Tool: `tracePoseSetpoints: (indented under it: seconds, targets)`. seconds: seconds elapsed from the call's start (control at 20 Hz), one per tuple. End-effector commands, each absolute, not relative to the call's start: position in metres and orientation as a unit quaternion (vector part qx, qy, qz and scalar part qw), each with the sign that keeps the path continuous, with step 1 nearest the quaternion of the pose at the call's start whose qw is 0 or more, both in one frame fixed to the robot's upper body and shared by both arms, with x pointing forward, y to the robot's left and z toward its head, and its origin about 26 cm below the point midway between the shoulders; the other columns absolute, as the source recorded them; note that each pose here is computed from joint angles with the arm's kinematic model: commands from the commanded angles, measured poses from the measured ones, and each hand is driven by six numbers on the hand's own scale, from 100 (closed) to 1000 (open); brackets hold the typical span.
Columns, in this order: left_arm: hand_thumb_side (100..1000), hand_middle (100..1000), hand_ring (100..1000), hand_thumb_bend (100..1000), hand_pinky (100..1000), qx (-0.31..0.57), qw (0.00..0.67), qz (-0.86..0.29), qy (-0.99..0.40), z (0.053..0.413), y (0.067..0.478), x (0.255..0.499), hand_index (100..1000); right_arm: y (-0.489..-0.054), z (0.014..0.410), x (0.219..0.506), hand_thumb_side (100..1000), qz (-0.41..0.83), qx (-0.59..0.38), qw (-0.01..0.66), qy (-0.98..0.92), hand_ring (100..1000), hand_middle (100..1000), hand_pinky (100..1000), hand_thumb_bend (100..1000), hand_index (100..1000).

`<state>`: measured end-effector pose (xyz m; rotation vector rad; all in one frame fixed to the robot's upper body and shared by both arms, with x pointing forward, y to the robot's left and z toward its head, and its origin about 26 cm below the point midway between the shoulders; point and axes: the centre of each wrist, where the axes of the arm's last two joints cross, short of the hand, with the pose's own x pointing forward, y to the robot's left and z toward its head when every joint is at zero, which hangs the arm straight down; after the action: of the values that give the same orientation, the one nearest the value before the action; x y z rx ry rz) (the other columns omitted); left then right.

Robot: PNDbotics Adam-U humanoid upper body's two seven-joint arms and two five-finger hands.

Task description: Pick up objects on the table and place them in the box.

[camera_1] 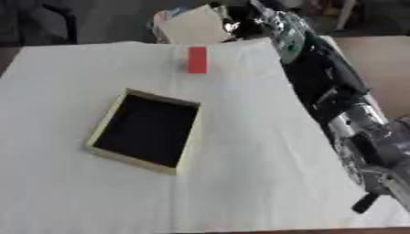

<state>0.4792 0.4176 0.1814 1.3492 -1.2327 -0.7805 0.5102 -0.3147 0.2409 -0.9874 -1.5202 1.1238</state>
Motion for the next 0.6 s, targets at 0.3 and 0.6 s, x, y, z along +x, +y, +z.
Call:
tracePoseSetpoints:
  seconds: [0.3,0.6]
  targets:
    - [509,768,769,443,817,0.576,0.516,-0.321,-0.548,0.214,0.409,0.486,847,-0.313,0.256,0.511,320,0.509,-0.443,0.442,-0.591,926,959,799,332,1000]
    - [509,768,769,445,818,0.574,0.513,-0.322,-0.552,0.216,0.405,0.488,847,-0.313,0.251,0.512,327,0.524,-0.429,0.448,-0.584,932,959,804,403,1000]
